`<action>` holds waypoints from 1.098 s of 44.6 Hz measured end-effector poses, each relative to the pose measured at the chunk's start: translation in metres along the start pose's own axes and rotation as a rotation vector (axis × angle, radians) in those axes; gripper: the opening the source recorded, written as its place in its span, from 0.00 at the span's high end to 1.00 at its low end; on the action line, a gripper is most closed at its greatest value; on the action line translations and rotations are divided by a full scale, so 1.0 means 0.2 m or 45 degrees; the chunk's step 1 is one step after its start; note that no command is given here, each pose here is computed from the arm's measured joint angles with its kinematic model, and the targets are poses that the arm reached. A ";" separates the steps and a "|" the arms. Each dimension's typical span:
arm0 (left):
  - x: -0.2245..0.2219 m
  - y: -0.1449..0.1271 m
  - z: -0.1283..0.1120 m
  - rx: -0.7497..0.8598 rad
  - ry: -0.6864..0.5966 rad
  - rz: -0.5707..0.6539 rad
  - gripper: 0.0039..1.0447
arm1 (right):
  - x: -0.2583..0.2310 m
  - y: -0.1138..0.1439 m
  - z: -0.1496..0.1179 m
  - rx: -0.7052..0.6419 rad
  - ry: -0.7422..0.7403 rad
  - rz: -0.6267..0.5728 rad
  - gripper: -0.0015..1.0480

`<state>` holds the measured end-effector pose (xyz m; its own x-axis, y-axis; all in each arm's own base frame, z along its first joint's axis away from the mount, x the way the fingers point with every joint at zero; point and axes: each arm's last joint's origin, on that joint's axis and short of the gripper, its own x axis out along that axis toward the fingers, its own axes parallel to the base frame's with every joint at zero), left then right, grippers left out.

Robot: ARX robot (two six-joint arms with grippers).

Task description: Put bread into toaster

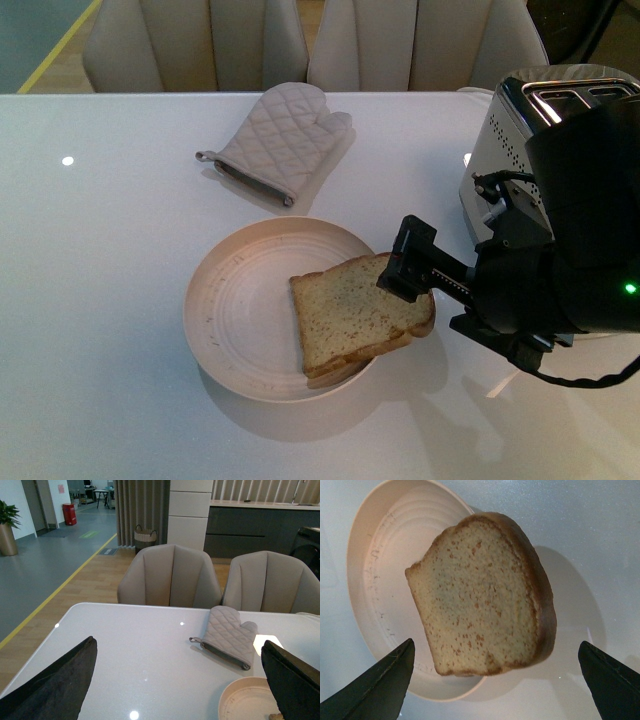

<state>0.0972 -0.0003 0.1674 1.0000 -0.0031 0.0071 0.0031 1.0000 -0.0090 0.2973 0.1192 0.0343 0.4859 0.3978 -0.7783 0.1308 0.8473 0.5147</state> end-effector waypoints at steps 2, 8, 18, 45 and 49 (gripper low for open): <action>0.00 0.00 0.00 0.000 0.000 0.000 0.06 | 0.02 0.00 0.01 0.006 0.001 0.000 0.09; 0.00 0.00 0.00 0.000 0.000 0.000 0.06 | 0.07 0.00 0.02 0.023 0.014 -0.001 0.09; 0.00 0.00 0.00 0.000 0.000 0.000 0.06 | 0.15 0.00 0.03 0.059 0.028 -0.011 0.09; 0.00 0.00 0.00 0.000 0.000 0.000 0.06 | 0.17 0.03 0.05 0.142 0.007 0.062 0.88; 0.00 0.00 0.00 0.000 0.000 0.000 0.06 | 0.15 0.04 0.06 0.149 -0.004 0.087 0.96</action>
<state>0.0972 -0.0003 0.1674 1.0000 -0.0031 0.0071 0.0031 1.0000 -0.0090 0.3239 0.1341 0.0197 0.5000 0.4518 -0.7389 0.1970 0.7715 0.6050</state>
